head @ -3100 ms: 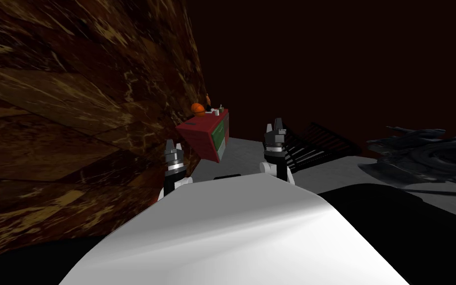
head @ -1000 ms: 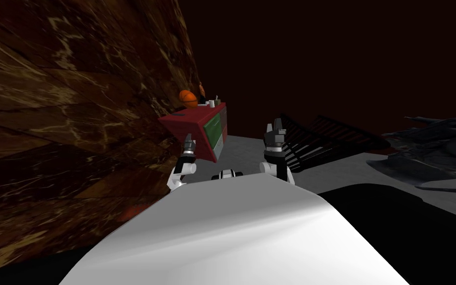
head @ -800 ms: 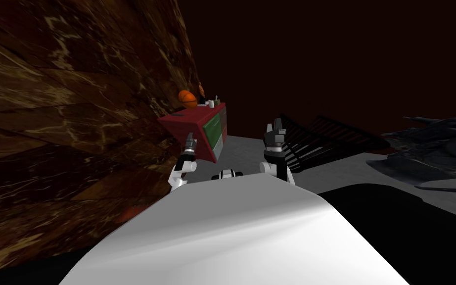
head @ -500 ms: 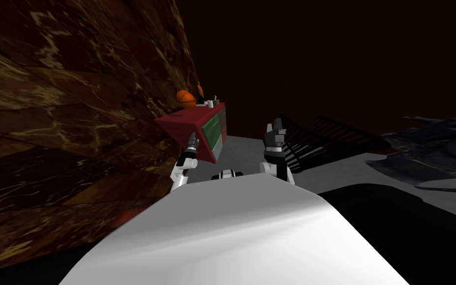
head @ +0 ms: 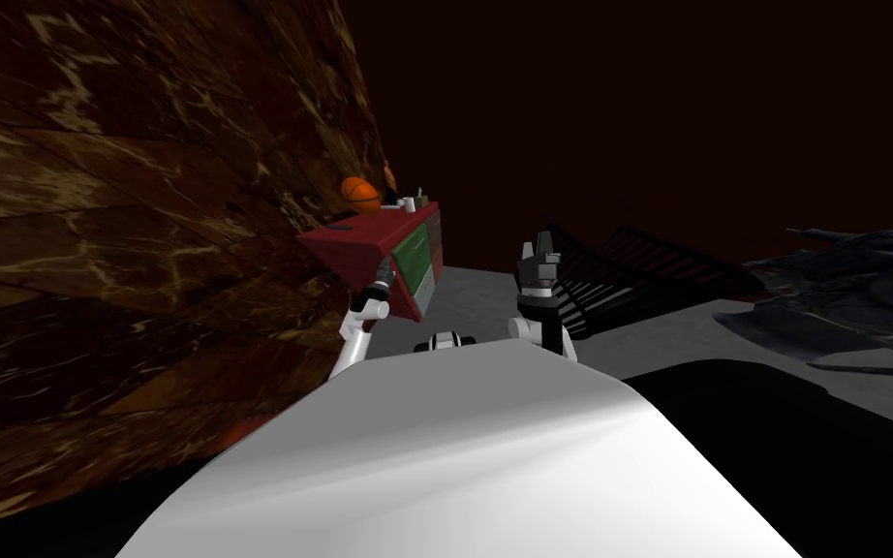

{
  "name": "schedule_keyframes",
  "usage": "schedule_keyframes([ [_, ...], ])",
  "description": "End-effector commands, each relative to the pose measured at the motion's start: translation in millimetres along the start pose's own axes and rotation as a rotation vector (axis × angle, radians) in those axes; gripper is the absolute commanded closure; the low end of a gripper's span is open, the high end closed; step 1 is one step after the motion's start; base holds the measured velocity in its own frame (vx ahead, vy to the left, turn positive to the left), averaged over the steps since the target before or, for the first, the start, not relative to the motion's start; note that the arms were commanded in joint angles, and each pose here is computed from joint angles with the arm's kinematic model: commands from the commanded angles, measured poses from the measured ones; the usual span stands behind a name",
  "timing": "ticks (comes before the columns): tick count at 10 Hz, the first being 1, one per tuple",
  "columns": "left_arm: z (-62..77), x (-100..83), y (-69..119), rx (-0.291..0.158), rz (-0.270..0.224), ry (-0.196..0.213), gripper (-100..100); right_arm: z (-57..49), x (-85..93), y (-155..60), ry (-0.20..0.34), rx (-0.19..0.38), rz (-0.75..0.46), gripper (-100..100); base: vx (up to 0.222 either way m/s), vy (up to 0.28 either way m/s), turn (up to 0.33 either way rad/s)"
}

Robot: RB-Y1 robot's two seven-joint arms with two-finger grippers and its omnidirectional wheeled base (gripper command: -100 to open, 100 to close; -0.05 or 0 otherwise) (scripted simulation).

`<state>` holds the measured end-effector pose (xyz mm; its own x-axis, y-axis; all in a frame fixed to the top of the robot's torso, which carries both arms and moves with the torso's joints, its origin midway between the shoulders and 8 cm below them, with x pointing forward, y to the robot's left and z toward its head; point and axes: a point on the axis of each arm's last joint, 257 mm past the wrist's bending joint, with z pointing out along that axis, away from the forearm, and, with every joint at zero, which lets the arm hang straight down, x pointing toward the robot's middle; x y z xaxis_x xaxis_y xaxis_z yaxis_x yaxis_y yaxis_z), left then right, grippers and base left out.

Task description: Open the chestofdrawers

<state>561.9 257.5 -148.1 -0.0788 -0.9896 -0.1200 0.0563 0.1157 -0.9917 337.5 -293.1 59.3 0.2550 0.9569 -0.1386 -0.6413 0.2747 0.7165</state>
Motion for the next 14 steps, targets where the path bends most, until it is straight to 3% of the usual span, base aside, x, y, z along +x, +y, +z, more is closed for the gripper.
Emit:
schedule_keyframes([
  [1, 19.8, 10.4, 15.4, -0.074, -0.01, 0.037, -100, 0.0, 0.0, 0.0, 0.0, 0.0, 0.0, 0, 0.052, -0.031, -0.011],
  [4, 36.0, 19.1, 20.6, -0.126, -0.013, 0.067, -100, 0.0, 0.0, 0.0, 0.0, 0.0, 0.0, 0, 0.037, -0.023, -0.01],
  [5, 44.2, 24.3, 27.5, -0.167, -0.018, 0.087, -100, 0.0, 0.0, 0.0, 0.0, 0.0, 0.0, 0, 0.041, -0.016, -0.013],
  [6, 47.2, 25.2, 27.4, -0.172, -0.017, 0.09, -100, 0.0, 0.0, 0.0, 0.0, 0.0, 0.0, 0, 0.032, -0.015, -0.005],
  [9, 64.2, 33.9, 40.8, -0.258, -0.022, 0.128, -100, 0.0, 0.0, 0.0, 0.0, 0.0, 0.0, 0, 0.039, -0.021, -0.01],
  [14, 82.5, 42.1, 51.4, -0.364, -0.019, 0.168, -100, 0.0, 0.0, 0.0, 0.0, 0.0, 0.0, 0, 0.037, -0.018, -0.007],
])
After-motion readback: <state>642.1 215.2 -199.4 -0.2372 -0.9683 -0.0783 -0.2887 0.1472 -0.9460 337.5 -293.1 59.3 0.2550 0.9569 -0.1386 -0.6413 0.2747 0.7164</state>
